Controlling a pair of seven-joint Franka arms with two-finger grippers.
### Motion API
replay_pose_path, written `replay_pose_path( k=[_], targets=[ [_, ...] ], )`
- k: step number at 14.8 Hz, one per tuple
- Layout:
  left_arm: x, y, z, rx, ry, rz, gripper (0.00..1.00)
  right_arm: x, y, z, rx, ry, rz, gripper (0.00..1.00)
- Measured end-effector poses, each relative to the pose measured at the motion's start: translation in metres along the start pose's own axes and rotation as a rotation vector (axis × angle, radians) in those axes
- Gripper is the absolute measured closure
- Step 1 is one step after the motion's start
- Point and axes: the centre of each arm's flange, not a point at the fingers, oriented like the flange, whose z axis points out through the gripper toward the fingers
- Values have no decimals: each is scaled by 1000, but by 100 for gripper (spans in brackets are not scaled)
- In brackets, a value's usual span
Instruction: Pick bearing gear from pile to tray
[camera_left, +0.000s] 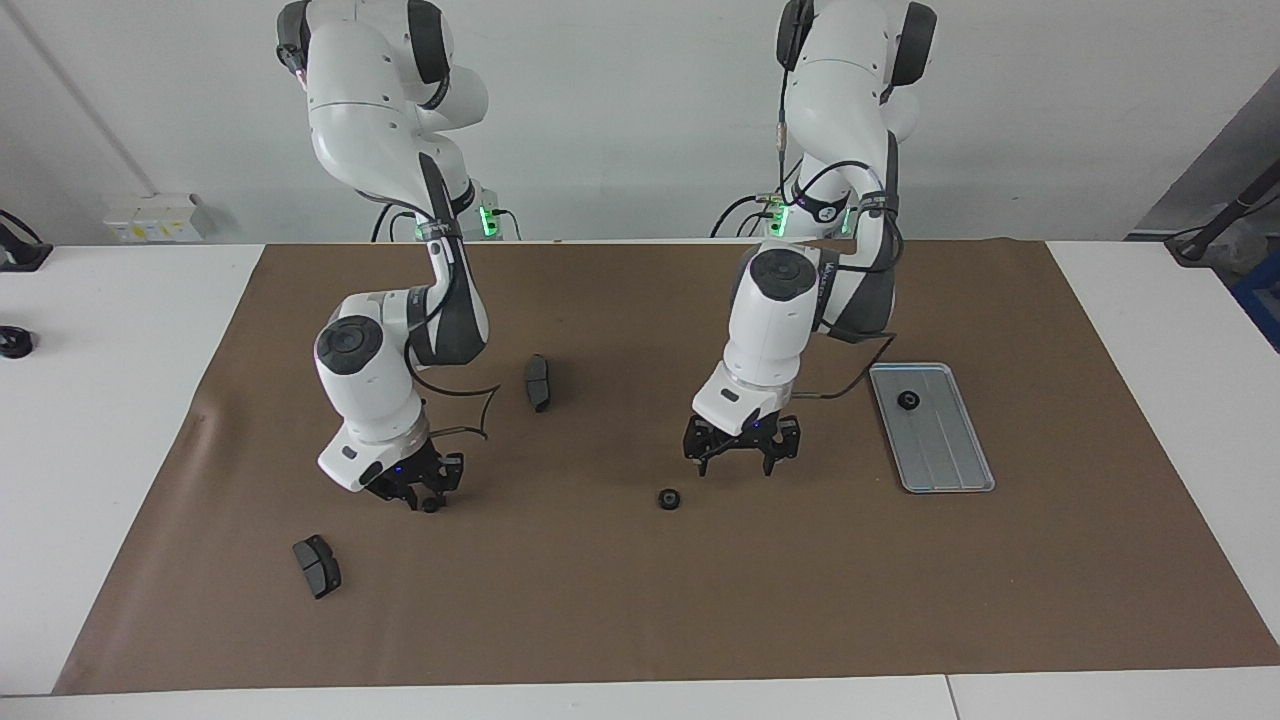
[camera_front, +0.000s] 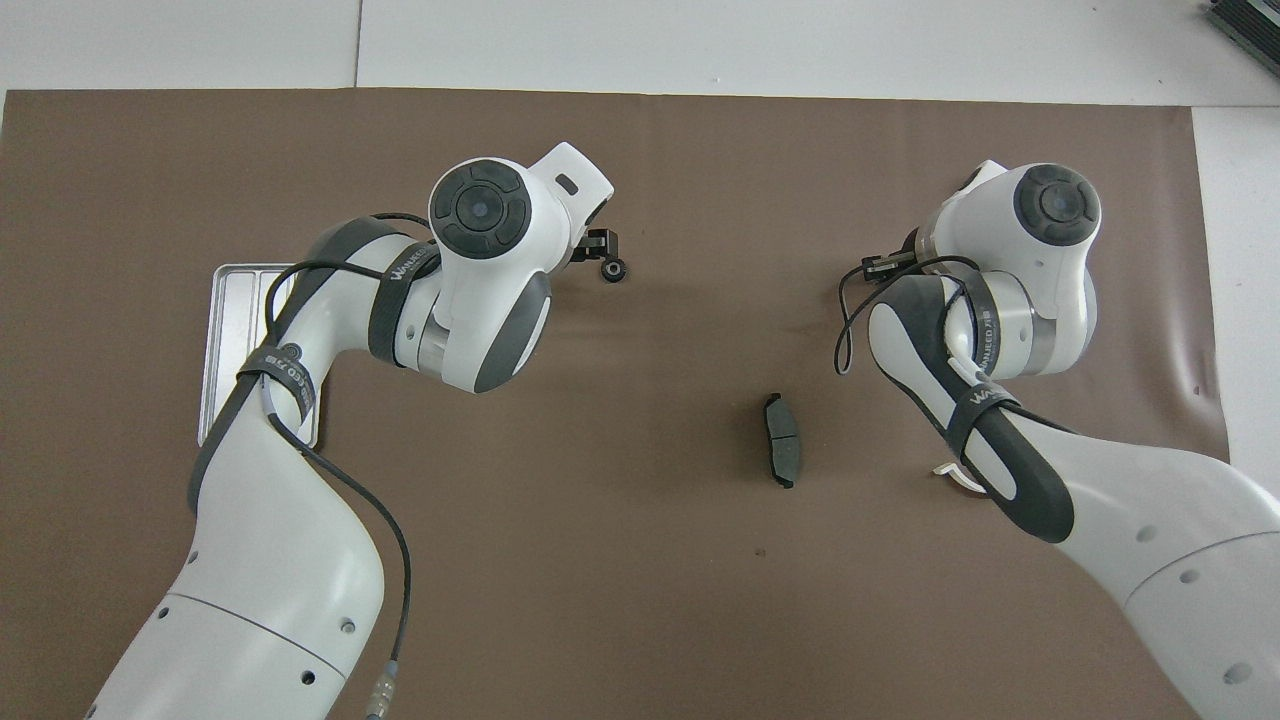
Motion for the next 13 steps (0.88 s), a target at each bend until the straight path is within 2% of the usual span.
replay_pose_path(
  k=[2,4,9,13],
  targets=[
    [1,7,-2,-28,29,-6,0,0,-1,-1,2,3,-2,76],
    [0,9,2,-33,29,-15,0,0,-1,-1,2,3,-1,76],
    [-8,35,57,-23,26,-79,0,2,-3,-4,3,8,39,76],
    [-6,40,56,-30,36,-82,3,8,-13,-56,16,12,145,76]
  ],
)
